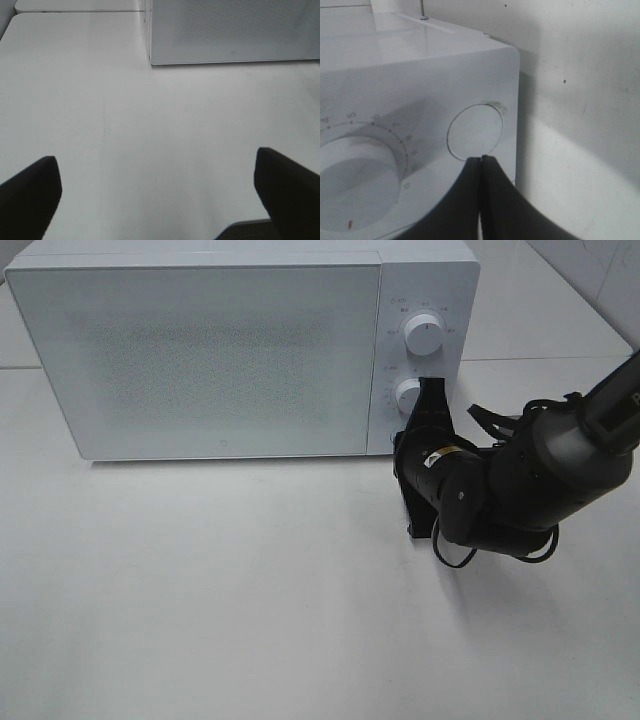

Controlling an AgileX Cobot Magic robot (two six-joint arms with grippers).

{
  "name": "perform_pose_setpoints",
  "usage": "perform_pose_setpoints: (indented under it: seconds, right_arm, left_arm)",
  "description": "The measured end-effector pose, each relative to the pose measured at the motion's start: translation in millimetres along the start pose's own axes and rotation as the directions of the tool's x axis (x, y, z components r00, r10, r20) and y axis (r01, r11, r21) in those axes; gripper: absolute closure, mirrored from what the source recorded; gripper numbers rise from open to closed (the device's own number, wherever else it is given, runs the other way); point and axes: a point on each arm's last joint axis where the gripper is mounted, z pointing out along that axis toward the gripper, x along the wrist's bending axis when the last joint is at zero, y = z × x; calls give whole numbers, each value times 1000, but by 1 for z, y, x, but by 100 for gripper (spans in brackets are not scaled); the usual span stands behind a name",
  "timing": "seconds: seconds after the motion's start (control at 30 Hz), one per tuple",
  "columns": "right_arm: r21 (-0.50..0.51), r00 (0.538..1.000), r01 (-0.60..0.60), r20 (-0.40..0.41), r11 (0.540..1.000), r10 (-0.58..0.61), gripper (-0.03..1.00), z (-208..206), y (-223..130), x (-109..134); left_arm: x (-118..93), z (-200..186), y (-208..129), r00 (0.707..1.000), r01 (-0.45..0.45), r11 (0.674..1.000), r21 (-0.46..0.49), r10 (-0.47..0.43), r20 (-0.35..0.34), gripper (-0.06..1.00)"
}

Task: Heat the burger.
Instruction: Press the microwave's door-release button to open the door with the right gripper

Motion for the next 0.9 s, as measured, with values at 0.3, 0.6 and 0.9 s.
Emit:
perform_pose_setpoints:
  seconds: [0.3,0.6,0.9]
  right_arm:
    - [-23,1000,-16,3,1000,16,96,9,7,2]
    - [-26,1000,-15,7,1000,15,96,19,4,-2]
    - [-45,999,-35,3,998,35,96,28,1,-2]
  left_arm:
    - [0,0,0,1000,0,1000,0,0,0,-5]
    - [0,0,0,1000,0,1000,0,0,0,-5]
    - [0,0,0,1000,0,1000,0,0,0,-5]
